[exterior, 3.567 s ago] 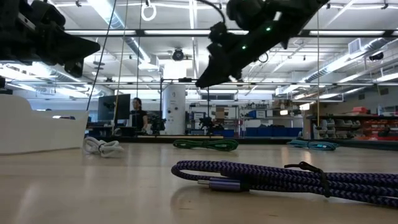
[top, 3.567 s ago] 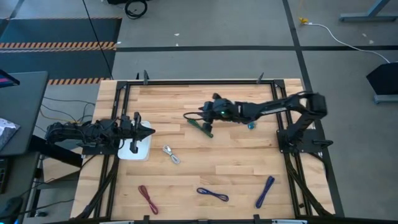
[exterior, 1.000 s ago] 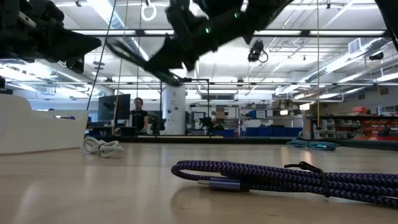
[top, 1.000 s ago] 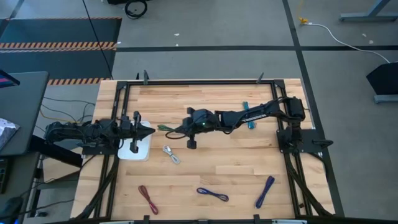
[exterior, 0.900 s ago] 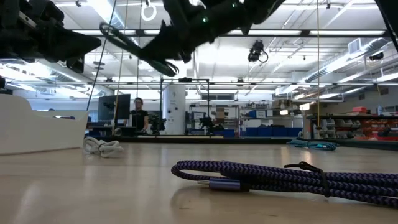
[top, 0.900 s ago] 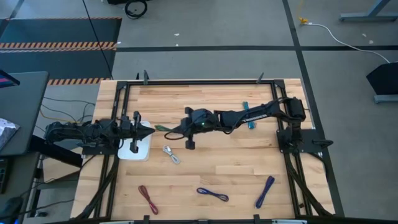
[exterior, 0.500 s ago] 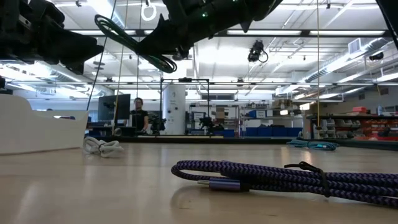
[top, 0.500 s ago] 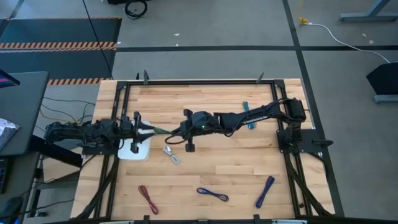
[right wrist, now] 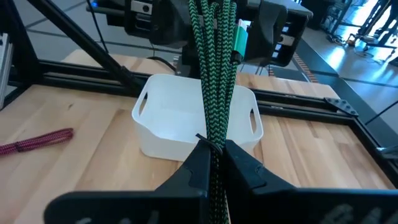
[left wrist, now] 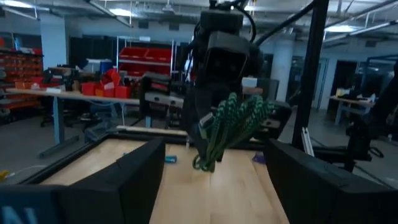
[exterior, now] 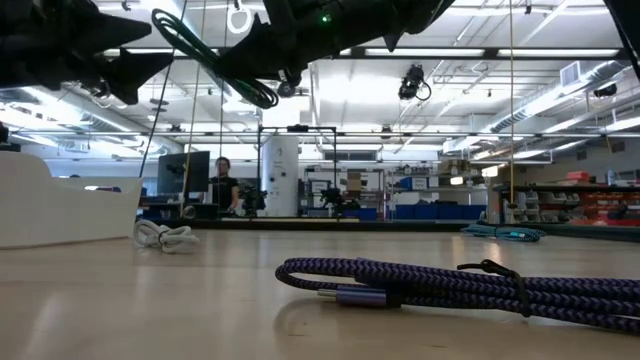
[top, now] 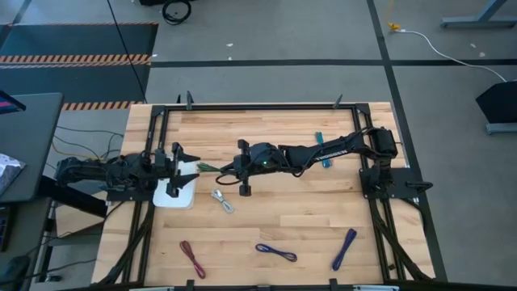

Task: Pick and place USB-C Cables
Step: Put the green charger cable into the white bin

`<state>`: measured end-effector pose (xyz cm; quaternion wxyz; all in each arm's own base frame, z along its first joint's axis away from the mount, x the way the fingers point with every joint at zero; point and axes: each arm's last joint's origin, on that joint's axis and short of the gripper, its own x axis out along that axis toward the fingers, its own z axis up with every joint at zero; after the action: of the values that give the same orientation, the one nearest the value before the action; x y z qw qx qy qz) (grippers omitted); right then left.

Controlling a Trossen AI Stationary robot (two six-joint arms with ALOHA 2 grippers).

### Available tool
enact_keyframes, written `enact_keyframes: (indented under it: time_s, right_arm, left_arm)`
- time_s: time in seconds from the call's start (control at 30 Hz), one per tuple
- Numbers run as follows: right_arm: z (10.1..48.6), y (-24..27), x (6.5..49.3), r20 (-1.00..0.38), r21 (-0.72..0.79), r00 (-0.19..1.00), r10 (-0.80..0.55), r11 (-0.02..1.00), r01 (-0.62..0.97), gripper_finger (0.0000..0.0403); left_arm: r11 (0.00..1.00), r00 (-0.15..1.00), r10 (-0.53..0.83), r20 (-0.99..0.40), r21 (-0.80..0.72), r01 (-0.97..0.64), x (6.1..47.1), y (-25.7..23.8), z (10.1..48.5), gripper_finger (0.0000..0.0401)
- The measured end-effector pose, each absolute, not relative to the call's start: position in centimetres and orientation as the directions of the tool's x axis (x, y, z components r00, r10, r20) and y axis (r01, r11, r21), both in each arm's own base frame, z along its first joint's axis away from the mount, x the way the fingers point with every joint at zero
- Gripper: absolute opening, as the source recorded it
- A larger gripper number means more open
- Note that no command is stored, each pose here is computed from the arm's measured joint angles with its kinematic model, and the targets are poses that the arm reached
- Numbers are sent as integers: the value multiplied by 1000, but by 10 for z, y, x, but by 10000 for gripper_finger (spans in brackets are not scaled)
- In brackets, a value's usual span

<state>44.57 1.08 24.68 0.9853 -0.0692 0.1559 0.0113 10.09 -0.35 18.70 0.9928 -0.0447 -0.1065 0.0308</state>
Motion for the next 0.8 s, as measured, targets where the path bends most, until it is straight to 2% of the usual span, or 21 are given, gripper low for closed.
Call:
enact_keyframes:
  time_s: [0.5,0.63,0.8]
  right_arm:
    - [245,11,445,-328,-98,945,1,995,-35,24]
    - [245,11,445,-326,-98,945,1,995,-35,24]
    - [245,11,445,-331,-90,944,1,995,-33,24]
  left_arm:
    - [996,967,52,251,-89,-31,114,-5,193,280]
    - [997,972,54,227,-61,-41,119,-5,190,279]
    - [991,974,129,186,-66,-118,124,-4,186,279]
